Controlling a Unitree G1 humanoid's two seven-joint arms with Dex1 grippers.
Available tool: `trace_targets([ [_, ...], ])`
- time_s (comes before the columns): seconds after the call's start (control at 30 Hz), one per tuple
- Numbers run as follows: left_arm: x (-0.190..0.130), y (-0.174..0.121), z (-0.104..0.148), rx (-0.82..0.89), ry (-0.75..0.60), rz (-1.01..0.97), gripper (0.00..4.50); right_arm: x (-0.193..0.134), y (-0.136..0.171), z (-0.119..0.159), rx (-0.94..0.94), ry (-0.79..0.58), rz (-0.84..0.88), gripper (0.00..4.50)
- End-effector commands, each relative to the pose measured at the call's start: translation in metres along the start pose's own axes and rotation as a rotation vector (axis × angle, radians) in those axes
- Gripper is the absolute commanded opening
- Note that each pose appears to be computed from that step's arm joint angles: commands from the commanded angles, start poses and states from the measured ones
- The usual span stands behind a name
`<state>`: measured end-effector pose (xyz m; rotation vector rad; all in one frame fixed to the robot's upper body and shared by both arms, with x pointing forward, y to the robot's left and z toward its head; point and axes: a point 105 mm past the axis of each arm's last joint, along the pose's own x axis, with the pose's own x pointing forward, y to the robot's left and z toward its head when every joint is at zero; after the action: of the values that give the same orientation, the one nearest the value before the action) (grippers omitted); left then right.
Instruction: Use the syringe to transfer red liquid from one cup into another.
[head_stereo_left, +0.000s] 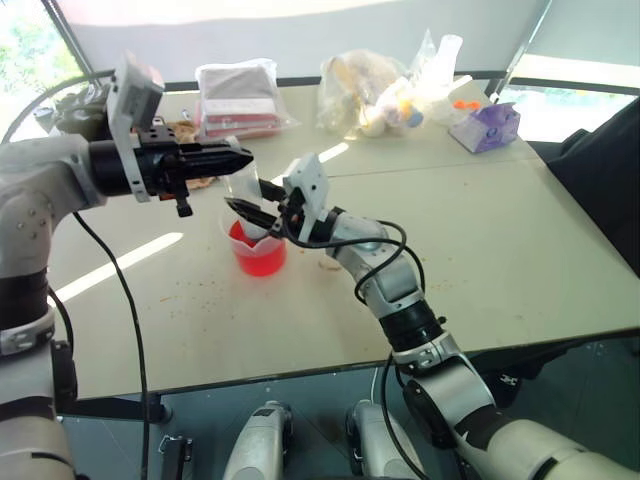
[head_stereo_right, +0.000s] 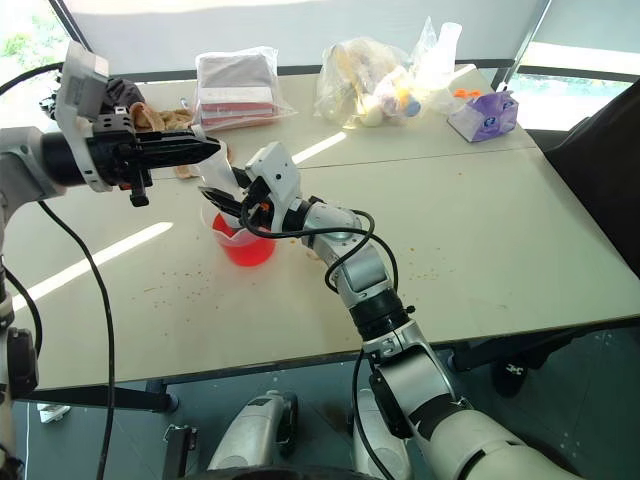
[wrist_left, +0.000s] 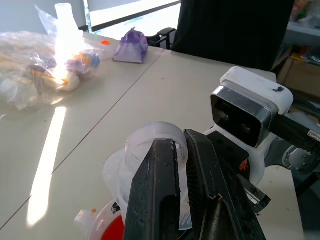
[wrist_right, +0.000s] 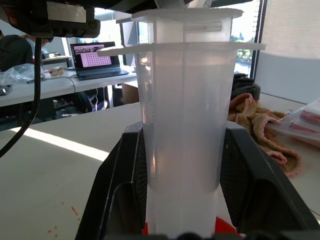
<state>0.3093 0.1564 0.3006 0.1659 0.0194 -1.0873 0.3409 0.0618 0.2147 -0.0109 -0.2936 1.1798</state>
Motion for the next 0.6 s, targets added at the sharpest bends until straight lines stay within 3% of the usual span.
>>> trace_targets([
  [0.03,0.002,-0.003,0.012,0.047,-0.026,-0.004,0.04,0.011,0.019,0.010,-0.012,-0.035,0.074,1.39],
  [0.6,-0.001,0.012,0.050,0.101,-0.124,0.064,0.04,0.009,0.029,-0.004,0.065,0.007,0.091,1.39],
])
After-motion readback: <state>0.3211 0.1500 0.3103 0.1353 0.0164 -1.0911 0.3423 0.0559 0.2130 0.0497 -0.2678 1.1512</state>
